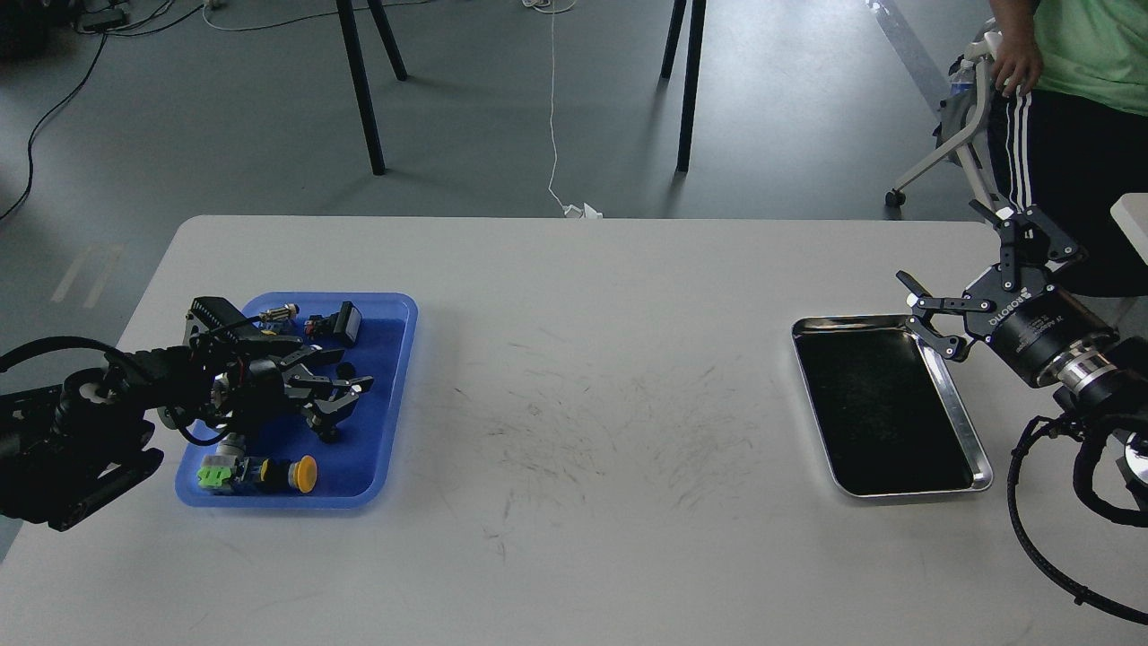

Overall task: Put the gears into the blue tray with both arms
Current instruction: 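Close the left hand fingers around the small black gear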

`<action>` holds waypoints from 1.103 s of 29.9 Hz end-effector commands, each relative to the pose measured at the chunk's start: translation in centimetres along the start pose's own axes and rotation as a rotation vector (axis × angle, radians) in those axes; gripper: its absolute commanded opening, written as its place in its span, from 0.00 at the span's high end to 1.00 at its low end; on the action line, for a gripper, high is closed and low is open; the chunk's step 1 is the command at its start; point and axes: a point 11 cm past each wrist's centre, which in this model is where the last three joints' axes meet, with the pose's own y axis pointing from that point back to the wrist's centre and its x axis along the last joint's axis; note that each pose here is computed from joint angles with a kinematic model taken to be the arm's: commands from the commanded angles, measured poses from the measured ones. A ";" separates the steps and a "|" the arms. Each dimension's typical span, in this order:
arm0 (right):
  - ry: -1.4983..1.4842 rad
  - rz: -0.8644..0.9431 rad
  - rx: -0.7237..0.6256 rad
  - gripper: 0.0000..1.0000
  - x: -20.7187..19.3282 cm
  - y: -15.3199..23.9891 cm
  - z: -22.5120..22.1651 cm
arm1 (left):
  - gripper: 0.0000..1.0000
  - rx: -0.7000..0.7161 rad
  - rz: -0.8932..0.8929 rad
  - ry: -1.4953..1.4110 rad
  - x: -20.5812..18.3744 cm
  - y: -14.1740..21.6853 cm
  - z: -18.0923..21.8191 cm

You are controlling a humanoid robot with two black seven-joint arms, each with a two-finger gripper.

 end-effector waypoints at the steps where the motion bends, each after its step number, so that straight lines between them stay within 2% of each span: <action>1: -0.001 0.001 0.002 0.02 0.0 0.0 0.0 | 0.48 0.008 -0.006 0.001 -0.2 0.1 -0.2; 8: -0.001 0.002 0.001 0.02 0.1 0.1 0.1 | 0.53 0.009 -0.013 0.004 -0.6 0.1 -0.2; 9: -0.001 0.002 0.001 0.02 0.1 0.1 0.1 | 0.58 0.007 -0.014 0.004 -0.7 0.1 -0.2; 14: -0.001 0.001 0.001 0.02 0.1 0.1 0.1 | 0.62 0.011 -0.008 0.001 -0.6 0.1 -0.3; 21: 0.000 0.006 0.000 0.02 0.3 0.2 0.1 | 0.74 0.010 -0.009 -0.001 -0.7 0.2 -0.2; 33: -0.003 0.008 -0.001 0.02 0.4 0.3 0.2 | 0.83 0.011 0.004 -0.003 -0.3 0.4 -0.4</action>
